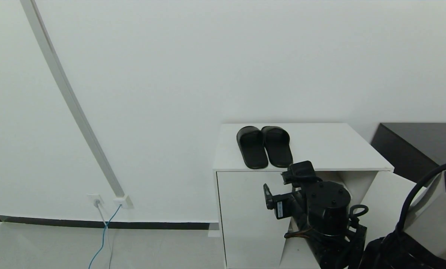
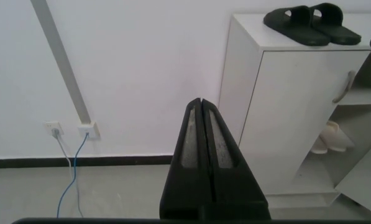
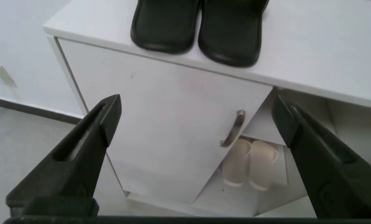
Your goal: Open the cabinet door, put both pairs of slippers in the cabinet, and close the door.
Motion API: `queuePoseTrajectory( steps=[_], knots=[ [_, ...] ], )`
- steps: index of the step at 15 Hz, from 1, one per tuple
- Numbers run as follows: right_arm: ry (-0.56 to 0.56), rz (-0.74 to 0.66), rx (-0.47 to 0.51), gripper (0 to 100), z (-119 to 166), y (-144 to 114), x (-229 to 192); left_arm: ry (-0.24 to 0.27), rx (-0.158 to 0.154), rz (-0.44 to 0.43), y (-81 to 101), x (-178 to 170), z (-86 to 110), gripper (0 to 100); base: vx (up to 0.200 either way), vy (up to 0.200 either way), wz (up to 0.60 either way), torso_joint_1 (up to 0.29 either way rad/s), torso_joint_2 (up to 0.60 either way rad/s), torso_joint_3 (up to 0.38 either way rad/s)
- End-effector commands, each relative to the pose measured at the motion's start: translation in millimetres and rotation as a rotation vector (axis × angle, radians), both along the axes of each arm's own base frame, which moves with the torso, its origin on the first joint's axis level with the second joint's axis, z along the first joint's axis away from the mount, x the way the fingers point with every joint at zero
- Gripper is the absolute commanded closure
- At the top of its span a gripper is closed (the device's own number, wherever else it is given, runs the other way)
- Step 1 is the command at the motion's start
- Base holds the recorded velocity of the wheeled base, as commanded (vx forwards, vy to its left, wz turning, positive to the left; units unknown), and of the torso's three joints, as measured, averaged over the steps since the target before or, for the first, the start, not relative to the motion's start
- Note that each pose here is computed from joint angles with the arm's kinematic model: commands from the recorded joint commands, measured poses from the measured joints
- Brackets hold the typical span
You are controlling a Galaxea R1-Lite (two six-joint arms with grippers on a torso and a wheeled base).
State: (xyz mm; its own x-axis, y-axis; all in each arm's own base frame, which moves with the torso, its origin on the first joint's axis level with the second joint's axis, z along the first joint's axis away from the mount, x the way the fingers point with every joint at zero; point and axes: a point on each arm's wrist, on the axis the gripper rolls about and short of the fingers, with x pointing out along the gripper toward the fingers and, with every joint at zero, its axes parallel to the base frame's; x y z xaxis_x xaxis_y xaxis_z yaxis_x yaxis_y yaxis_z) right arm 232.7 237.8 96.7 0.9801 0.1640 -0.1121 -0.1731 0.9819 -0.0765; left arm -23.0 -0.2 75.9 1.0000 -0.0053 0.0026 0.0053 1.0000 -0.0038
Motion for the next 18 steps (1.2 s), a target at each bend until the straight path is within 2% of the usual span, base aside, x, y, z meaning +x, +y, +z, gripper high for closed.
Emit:
queuePoseTrajectory(
  steps=[1,9,12,15,18],
  knots=[
    [0.001,-0.005,0.001,0,0,-1,1,0.001,-0.001,0.001,0.0,0,0.0,100,0.000,0.000,0.00,0.173,-0.39,-0.212],
    [-0.017,0.006,0.020,0,1,1,4,0.003,0.002,0.001,0.0,0,-0.5,100,0.000,0.000,0.00,0.171,-0.36,-0.196],
    [-0.014,-0.010,0.016,0,4,0,9,0.001,0.004,0.001,0.0,0,0.0,100,0.000,0.000,0.00,0.055,-0.11,-0.052],
    [0.019,-0.026,0.039,0,12,7,20,0.001,0.002,0.001,0.0,0,0.0,100,0.000,0.000,0.00,0.000,0.00,0.000],
    [0.058,-0.049,0.051,0,37,8,29,0.001,0.002,-0.001,-0.1,0,0.0,100,0.000,0.000,0.00,0.000,0.00,0.000]
  ],
)
